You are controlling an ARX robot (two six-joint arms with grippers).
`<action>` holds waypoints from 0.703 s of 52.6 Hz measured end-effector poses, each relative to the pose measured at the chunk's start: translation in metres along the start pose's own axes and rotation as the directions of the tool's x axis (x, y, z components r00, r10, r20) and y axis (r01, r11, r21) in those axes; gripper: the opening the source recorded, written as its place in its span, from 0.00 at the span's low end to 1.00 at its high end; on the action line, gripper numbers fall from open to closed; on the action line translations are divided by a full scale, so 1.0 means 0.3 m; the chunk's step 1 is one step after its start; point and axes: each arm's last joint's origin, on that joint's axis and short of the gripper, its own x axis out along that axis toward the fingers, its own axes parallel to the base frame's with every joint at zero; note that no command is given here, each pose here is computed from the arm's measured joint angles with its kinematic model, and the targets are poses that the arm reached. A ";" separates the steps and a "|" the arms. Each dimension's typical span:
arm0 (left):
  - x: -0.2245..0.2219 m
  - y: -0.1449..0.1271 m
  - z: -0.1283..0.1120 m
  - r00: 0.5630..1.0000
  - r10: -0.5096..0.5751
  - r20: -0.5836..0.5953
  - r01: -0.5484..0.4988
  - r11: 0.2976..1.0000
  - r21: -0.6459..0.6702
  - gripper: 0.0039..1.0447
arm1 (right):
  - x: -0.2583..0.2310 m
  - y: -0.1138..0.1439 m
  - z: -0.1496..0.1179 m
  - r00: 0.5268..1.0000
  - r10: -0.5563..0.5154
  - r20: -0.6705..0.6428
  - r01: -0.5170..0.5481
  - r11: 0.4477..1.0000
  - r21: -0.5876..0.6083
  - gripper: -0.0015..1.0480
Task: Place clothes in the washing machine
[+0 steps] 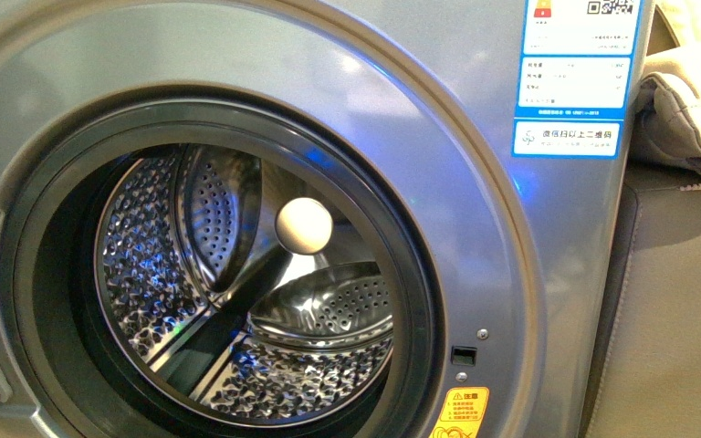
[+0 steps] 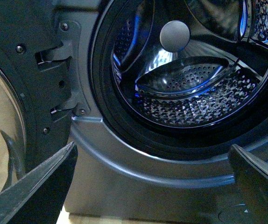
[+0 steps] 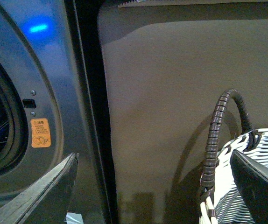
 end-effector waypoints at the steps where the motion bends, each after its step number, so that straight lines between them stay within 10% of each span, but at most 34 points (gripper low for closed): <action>1: 0.000 0.000 0.000 1.000 0.000 0.000 0.000 1.000 0.000 0.94 | 0.000 0.000 0.000 1.000 0.000 0.000 0.000 1.000 0.000 0.93; 37: 0.000 0.000 0.000 1.000 0.000 0.000 0.000 1.000 0.000 0.94 | 0.001 0.000 0.007 0.998 0.046 0.030 -0.047 0.999 0.023 0.93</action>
